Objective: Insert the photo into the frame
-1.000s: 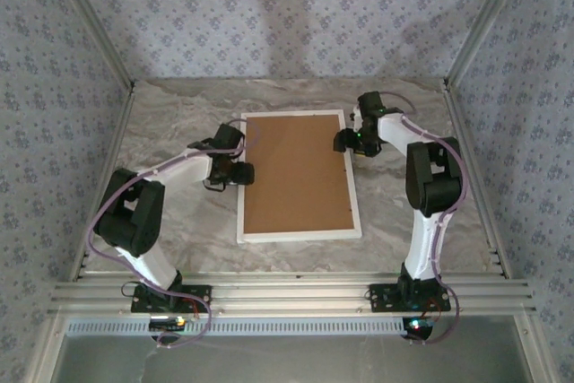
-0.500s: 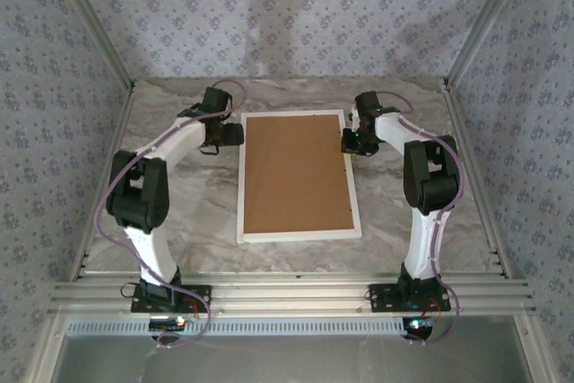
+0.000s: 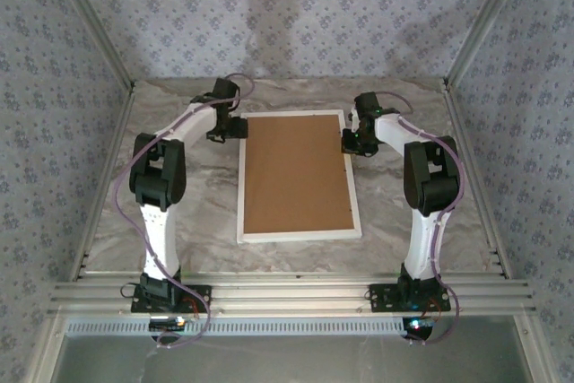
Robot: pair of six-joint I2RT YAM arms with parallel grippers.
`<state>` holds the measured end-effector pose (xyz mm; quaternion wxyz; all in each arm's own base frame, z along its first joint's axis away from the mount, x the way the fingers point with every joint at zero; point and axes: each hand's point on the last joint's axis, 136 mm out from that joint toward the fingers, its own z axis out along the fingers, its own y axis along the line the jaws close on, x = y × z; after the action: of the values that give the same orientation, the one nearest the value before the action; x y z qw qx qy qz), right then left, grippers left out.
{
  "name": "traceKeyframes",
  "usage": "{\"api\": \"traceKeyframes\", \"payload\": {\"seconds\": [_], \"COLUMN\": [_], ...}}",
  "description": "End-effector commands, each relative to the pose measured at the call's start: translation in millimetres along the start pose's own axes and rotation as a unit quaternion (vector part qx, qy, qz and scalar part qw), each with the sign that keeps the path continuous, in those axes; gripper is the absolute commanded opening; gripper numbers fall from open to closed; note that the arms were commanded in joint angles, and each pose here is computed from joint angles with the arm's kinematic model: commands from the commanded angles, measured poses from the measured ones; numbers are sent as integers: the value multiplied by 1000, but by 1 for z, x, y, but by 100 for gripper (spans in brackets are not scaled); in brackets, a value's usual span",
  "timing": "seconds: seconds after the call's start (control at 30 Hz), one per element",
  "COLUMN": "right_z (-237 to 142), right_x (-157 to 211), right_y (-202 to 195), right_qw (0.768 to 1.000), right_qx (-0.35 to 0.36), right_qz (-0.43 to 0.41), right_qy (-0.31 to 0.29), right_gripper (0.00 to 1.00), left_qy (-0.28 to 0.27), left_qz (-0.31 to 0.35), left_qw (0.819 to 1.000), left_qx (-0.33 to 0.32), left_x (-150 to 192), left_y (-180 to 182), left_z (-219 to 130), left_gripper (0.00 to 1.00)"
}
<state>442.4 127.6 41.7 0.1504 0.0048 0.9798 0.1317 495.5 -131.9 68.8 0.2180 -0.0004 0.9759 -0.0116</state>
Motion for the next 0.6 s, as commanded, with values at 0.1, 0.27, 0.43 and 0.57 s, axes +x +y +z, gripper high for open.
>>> {"api": "traceKeyframes", "payload": {"seconds": [0.1,0.27,0.43,0.57], "right_z": [10,9,8,8], "right_x": [16,14,13,13], "right_y": [-5,-5,-5,-5], "right_qw": [1000,1000,1000,1000], "right_qx": [15,16,17,18], "right_qz": [8,9,7,7], "right_qy": [23,23,23,23], "right_gripper": [14,14,14,14], "left_qy": [31,41,50,58], "left_qz": [8,4,3,3], "left_qw": [999,999,999,998], "left_qx": [-5,3,9,18], "left_x": [7,12,16,18], "left_y": [2,-1,-3,-7], "left_z": [9,16,23,28], "left_gripper": [76,76,75,75]}}
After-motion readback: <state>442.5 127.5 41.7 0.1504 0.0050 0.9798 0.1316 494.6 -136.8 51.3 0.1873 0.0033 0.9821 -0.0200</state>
